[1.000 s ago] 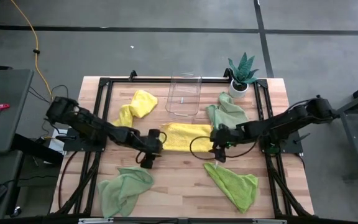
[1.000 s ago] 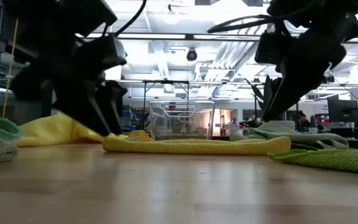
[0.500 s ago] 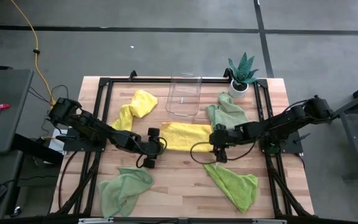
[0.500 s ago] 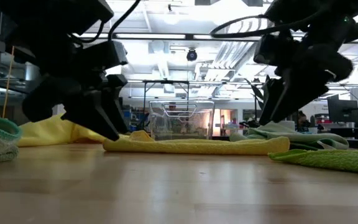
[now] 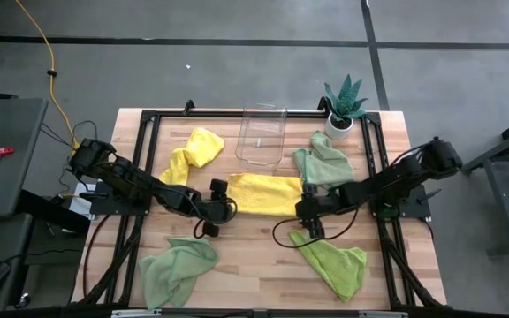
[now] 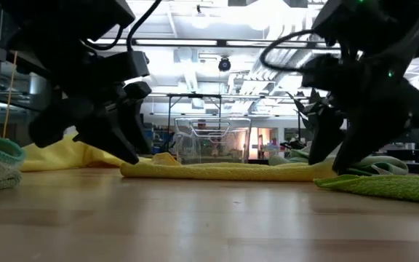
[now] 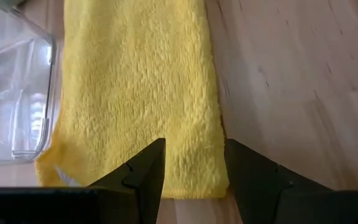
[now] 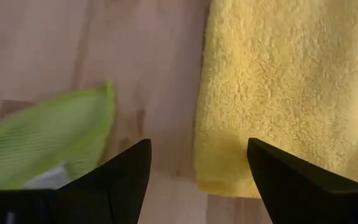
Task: Fold microfiber towels
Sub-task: Fold the right yellow towel
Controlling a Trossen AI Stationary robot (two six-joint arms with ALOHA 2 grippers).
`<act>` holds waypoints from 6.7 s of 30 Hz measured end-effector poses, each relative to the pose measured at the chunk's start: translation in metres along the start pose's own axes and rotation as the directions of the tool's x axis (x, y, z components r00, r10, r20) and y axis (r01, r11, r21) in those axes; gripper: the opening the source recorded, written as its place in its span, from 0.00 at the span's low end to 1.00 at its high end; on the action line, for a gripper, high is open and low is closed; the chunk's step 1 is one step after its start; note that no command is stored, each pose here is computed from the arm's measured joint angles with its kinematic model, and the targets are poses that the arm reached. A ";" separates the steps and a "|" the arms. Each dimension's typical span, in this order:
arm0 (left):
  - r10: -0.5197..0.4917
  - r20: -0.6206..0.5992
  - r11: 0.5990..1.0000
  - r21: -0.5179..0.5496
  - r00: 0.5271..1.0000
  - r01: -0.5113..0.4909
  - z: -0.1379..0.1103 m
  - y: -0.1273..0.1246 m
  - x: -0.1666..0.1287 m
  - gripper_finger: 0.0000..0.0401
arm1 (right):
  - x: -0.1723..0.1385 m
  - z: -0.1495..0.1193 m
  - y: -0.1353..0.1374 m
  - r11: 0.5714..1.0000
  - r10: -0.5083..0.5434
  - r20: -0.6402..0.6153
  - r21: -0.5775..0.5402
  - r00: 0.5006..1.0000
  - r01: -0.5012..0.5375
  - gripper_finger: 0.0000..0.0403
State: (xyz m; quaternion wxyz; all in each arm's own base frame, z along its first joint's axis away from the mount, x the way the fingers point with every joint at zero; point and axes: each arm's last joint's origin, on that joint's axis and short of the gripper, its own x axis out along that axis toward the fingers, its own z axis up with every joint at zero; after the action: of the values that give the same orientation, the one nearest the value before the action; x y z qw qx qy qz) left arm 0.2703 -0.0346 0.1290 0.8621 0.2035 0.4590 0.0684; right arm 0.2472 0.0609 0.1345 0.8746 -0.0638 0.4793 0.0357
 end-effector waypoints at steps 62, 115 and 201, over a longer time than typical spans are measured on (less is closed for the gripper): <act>-0.237 0.031 0.657 -0.731 0.971 0.184 -0.013 0.059 -0.013 0.00 | -0.023 0.010 -0.056 0.540 0.164 0.142 0.815 0.976 -0.209 0.00; -0.093 0.219 0.665 -0.712 0.971 0.224 -0.007 0.092 -0.063 0.40 | -0.041 -0.005 -0.064 0.415 0.078 0.066 0.905 0.995 -0.093 0.58; -0.169 0.073 0.862 -0.473 0.983 0.184 0.025 0.052 0.073 0.00 | -0.082 -0.030 -0.056 0.100 0.046 0.084 0.991 0.995 -0.089 0.00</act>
State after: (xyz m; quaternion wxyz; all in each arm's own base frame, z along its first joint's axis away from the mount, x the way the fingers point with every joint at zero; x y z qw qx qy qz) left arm 0.3359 0.0275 0.1069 0.8948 -0.0573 0.4320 0.0973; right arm 0.1847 0.0012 0.1918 0.6972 0.5604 0.3683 -0.2535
